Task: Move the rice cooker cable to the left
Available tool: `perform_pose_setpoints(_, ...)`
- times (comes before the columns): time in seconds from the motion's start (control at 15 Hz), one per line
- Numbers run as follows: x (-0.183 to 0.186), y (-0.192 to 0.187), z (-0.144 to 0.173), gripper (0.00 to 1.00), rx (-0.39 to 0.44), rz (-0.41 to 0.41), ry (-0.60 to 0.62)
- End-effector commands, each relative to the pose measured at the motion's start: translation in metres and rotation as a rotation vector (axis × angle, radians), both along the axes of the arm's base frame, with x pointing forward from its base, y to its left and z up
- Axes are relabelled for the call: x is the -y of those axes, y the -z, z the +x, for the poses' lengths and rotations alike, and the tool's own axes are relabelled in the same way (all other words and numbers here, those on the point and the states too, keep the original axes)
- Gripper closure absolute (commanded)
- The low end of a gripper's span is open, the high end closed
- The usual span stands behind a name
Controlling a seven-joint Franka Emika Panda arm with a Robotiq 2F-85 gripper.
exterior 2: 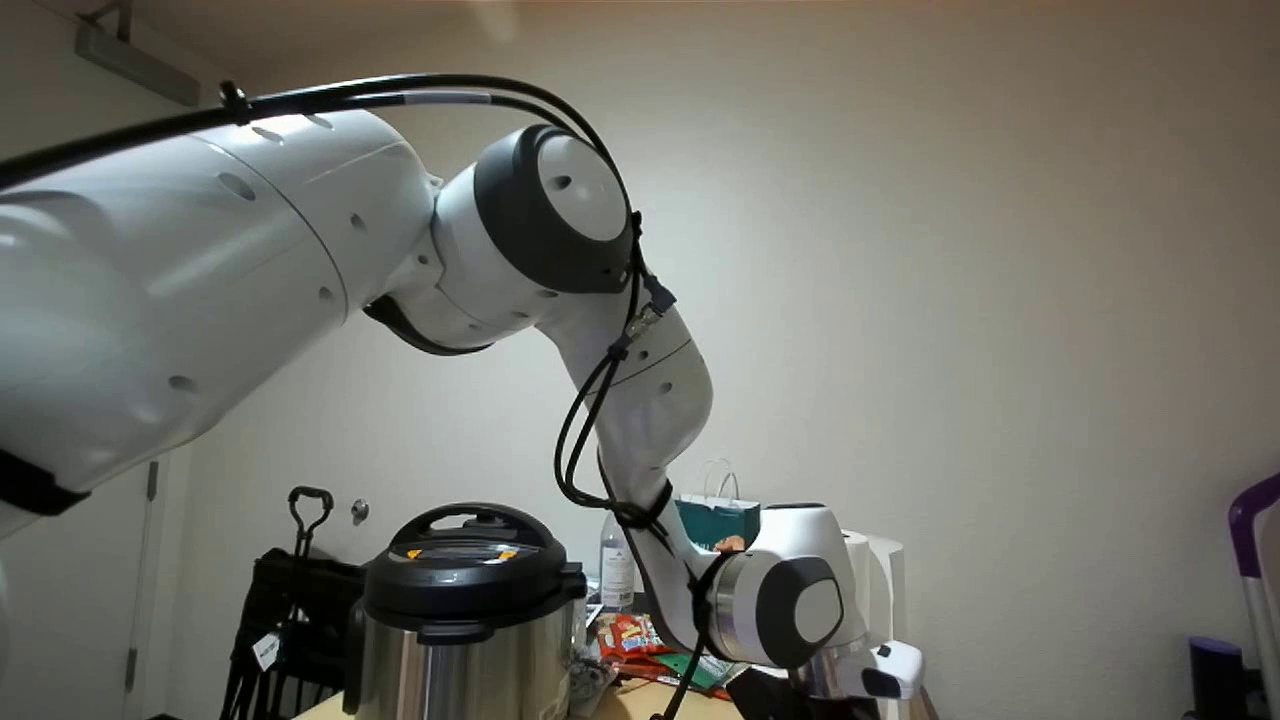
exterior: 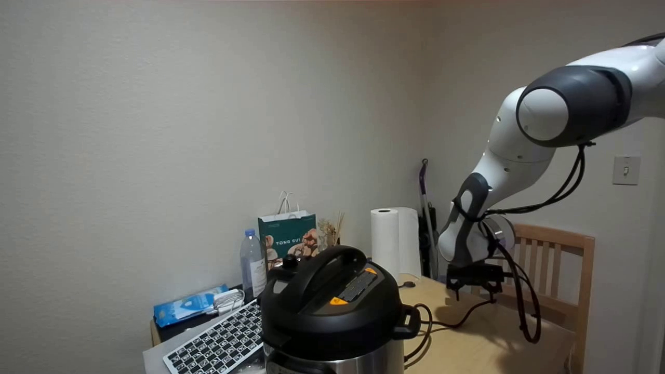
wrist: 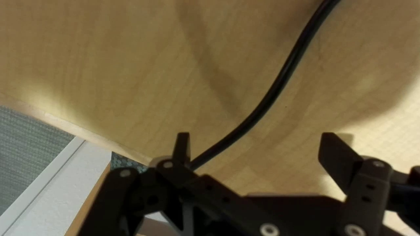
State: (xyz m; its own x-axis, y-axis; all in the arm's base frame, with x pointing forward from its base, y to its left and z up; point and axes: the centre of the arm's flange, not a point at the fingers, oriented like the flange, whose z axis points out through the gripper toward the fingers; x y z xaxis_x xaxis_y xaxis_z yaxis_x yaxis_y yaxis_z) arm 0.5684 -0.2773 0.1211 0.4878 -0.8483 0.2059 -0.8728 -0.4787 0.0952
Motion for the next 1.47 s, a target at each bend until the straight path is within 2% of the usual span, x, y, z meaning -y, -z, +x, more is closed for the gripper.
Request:
perform_pose_setpoints(0.0, 0.002, 0.002, -0.006, 0.00, -0.031, 0.019, 0.028)
perform_pose_setpoints(0.13, 0.003, 0.006, -0.010, 0.00, -0.065, 0.047, 0.044)
perform_pose_setpoints(0.2, 0.004, 0.009, -0.010, 0.22, -0.083, 0.056, 0.057)
perform_pose_setpoints(0.53, 0.019, 0.016, -0.010, 0.51, -0.150, 0.151, 0.123)
perform_pose_setpoints(0.8, 0.033, 0.014, -0.007, 0.75, -0.135, 0.212, 0.133)
perform_pose_setpoints(1.0, 0.043, 0.015, -0.005, 0.94, -0.101, 0.225, 0.150)
perform_pose_setpoints(1.13, 0.049, 0.016, -0.002, 0.98, -0.091, 0.222, 0.120)
perform_pose_setpoints(1.27, 0.047, 0.013, 0.006, 0.96, -0.128, 0.187, -0.023)
perform_pose_setpoints(1.4, 0.034, 0.002, 0.010, 0.96, -0.146, 0.191, -0.122)
